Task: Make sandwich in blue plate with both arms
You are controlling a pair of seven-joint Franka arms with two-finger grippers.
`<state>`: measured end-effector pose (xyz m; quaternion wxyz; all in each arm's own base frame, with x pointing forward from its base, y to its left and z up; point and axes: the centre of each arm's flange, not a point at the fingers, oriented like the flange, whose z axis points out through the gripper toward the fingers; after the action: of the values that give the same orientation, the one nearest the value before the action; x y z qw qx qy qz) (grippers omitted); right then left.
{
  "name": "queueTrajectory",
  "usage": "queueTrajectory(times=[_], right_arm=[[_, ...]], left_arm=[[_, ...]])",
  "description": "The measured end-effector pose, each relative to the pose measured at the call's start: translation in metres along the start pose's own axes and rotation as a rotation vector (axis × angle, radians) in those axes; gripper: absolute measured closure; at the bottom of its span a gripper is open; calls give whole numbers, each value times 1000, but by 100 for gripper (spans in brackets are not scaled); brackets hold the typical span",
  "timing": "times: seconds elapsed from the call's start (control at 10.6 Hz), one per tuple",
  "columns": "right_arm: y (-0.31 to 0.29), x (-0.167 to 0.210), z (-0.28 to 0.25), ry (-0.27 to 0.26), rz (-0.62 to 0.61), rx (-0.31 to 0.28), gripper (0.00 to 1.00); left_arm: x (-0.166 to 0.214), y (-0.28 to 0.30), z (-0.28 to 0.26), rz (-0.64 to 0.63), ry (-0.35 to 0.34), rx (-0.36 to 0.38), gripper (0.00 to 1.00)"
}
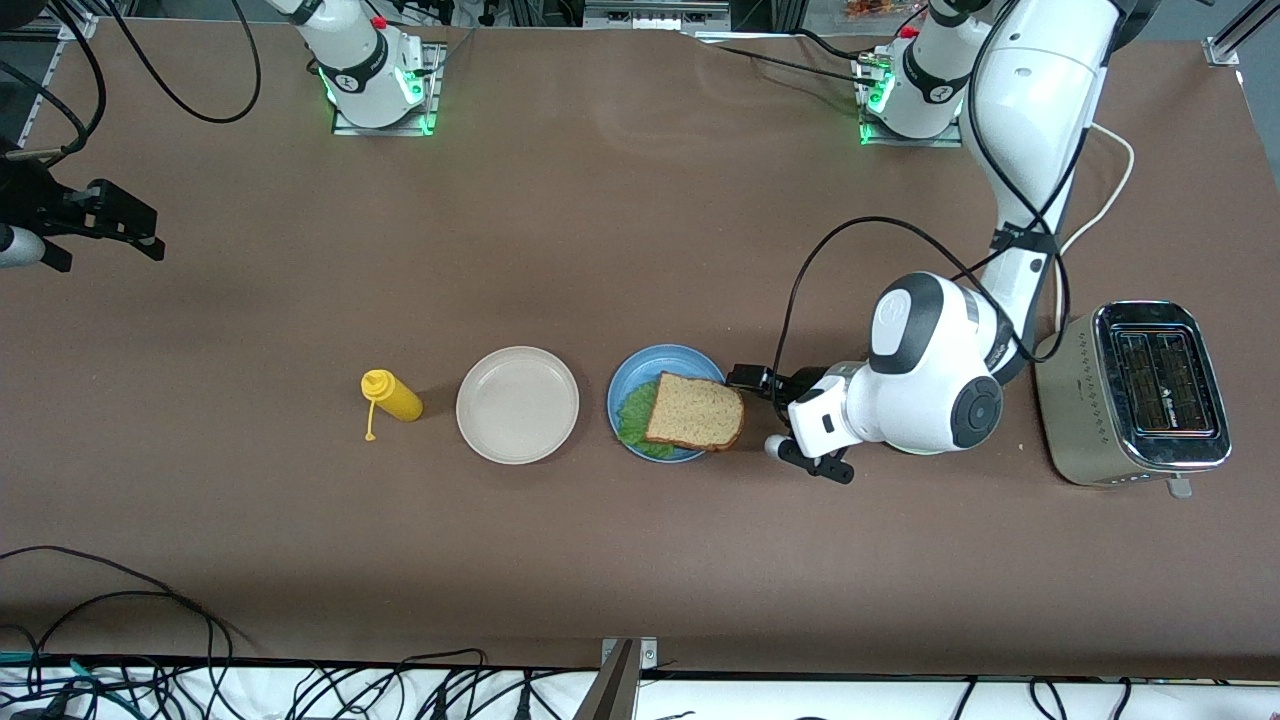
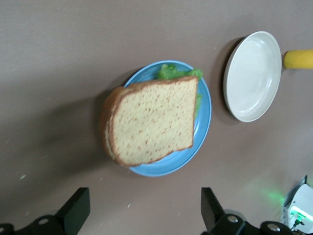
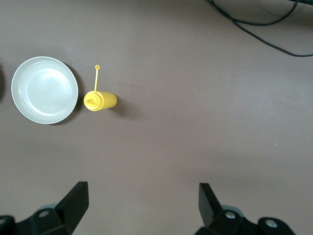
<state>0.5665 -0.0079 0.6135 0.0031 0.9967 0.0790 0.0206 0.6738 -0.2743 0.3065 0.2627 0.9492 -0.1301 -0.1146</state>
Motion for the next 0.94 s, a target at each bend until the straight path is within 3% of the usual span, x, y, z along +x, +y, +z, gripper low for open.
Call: queueTrajectory(times=[0.09, 0.28, 0.47, 0.66, 0.94], right_arm=[[0, 0, 0, 0, 0, 0, 0], [0, 0, 0, -1, 0, 0, 0], [0, 0, 0, -1, 0, 0, 0], [0, 0, 0, -1, 0, 0, 0], [0, 0, 0, -3, 0, 0, 0]], left_arm=[[-5, 2, -15, 16, -9, 81, 0], [-17, 8, -63, 56, 13, 343, 0], [-36, 26, -109, 58, 30, 508, 0], [-54, 37, -145, 64, 34, 619, 0], [-99, 48, -211, 8, 16, 654, 0]])
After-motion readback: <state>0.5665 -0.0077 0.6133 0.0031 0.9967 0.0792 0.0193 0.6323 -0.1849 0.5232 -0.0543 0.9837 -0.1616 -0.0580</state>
